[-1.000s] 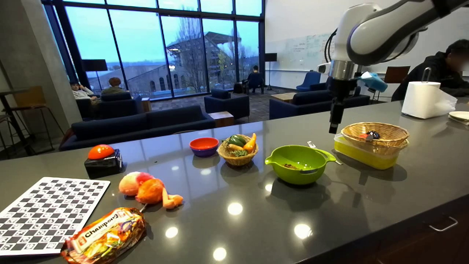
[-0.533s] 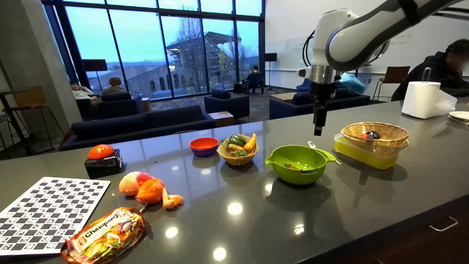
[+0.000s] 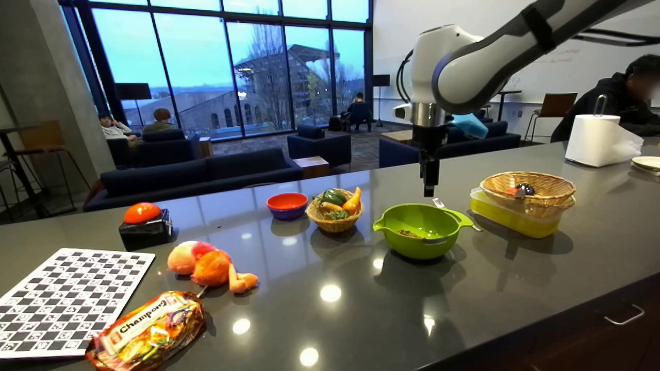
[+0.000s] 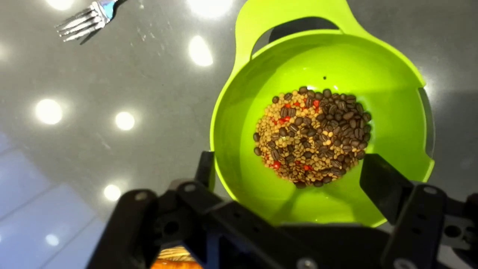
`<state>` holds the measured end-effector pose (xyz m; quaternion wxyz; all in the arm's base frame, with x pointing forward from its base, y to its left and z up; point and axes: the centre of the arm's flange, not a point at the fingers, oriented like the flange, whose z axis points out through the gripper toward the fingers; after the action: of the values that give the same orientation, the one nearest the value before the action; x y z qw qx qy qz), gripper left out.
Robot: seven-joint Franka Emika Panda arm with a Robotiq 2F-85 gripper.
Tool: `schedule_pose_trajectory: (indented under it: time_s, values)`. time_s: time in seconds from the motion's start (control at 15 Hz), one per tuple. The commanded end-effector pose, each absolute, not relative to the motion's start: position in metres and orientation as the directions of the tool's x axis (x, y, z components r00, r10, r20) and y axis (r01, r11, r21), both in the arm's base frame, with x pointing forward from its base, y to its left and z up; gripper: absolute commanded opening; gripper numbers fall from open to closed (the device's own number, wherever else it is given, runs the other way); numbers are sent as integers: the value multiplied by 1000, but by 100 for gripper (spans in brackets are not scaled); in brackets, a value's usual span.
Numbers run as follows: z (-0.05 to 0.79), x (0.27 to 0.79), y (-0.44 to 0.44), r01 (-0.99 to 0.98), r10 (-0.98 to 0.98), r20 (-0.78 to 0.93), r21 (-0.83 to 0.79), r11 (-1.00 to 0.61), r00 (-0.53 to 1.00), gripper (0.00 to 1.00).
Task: Move the carrot to the basket on the right
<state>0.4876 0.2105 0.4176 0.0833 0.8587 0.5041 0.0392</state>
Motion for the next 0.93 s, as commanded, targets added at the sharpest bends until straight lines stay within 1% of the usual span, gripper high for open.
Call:
schedule_pose_trajectory:
  time_s: [0.0, 0.33, 0.87]
  values:
    - [421, 507, 231, 866, 880, -52, 214, -452, 472, 100]
    - [437, 512, 251, 877, 896, -34, 228, -424, 442, 100]
    - [454, 503, 284, 904, 925, -26, 227, -363, 378, 100]
